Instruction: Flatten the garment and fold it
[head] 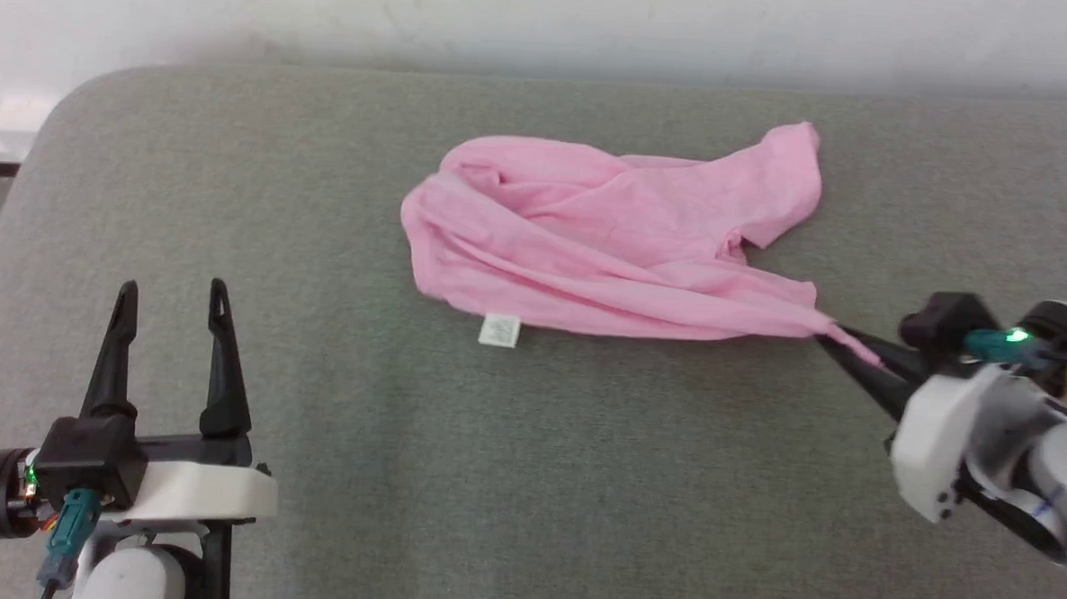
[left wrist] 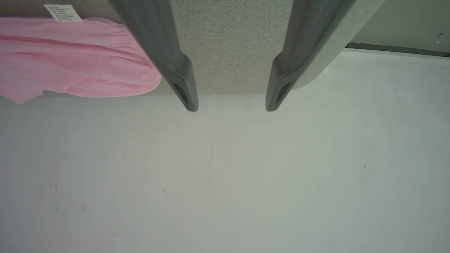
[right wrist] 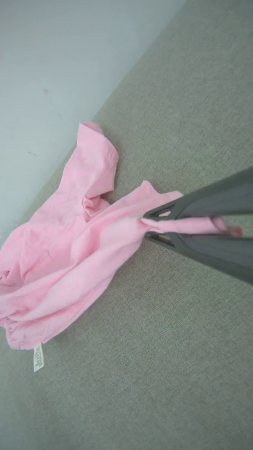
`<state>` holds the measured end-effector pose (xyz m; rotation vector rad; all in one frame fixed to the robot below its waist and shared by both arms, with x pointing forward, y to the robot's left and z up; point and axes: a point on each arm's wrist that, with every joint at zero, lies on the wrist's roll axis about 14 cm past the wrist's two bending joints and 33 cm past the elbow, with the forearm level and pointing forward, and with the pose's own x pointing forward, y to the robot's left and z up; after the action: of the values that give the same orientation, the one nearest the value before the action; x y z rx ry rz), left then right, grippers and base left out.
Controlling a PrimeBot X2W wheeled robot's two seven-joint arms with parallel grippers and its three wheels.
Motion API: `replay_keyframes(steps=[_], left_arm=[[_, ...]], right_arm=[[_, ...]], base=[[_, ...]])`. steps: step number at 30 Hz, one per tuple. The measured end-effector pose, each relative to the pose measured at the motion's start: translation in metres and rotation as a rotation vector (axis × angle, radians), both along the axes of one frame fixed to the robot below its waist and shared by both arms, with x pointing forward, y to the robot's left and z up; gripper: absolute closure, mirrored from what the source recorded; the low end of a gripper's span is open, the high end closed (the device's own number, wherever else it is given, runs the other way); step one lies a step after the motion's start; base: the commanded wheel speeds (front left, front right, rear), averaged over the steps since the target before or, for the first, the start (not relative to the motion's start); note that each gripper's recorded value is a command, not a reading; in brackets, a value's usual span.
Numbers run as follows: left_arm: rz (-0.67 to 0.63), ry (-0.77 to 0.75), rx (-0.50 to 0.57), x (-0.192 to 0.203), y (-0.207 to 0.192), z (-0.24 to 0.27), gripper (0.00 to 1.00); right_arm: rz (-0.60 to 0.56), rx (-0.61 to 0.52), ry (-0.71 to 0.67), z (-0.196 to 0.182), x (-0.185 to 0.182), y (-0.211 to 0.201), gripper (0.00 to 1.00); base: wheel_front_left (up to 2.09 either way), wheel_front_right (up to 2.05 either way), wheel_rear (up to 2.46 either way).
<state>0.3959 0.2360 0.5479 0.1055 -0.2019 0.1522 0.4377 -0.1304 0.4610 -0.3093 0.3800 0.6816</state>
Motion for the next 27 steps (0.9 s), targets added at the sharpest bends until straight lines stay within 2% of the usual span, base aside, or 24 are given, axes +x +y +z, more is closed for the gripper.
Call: replay_keyframes(steps=[2,5,10,14,15,16,19,21,27], left_arm=[[-0.021,-0.005,0.0,0.003,-0.006,0.001,0.0],[-0.055,-0.011,0.0,0.006,-0.017,0.002,0.0],[-0.09,0.003,0.004,0.009,-0.027,-0.003,0.0],[-0.098,0.021,0.004,0.01,-0.028,-0.009,0.0],[-0.099,0.027,0.004,0.009,-0.028,-0.011,0.0],[-0.102,0.033,0.003,0.009,-0.029,-0.013,0.0],[-0.109,0.043,0.008,0.007,-0.03,-0.016,0.0],[-0.12,0.045,0.005,0.006,-0.032,-0.016,0.0],[-0.214,0.016,0.021,0.006,-0.048,-0.003,0.0]], right_arm=[[-0.051,0.034,-0.024,0.014,-0.003,-0.016,1.0],[-0.135,0.026,-0.002,0.015,-0.014,-0.046,1.0],[-0.22,-0.012,0.181,-0.031,-0.05,-0.07,1.0],[-0.292,-0.046,0.257,-0.059,-0.057,-0.087,1.0],[-0.297,-0.057,0.259,-0.063,-0.057,-0.089,0.66],[-0.291,-0.076,0.251,-0.066,-0.057,-0.089,0.0],[-0.294,-0.054,0.223,-0.064,-0.053,-0.084,0.0],[-0.297,0.011,0.166,-0.052,-0.046,-0.073,0.0],[-0.313,0.091,-0.155,0.021,-0.02,-0.076,0.0]], base=[[0.0,0.0,0.0],[0.0,0.0,0.0],[0.0,0.0,0.0],[0.0,0.0,0.0],[0.0,0.0,0.0],[0.0,0.0,0.0],[0.0,0.0,0.0],[0.0,0.0,0.0],[0.0,0.0,0.0]])
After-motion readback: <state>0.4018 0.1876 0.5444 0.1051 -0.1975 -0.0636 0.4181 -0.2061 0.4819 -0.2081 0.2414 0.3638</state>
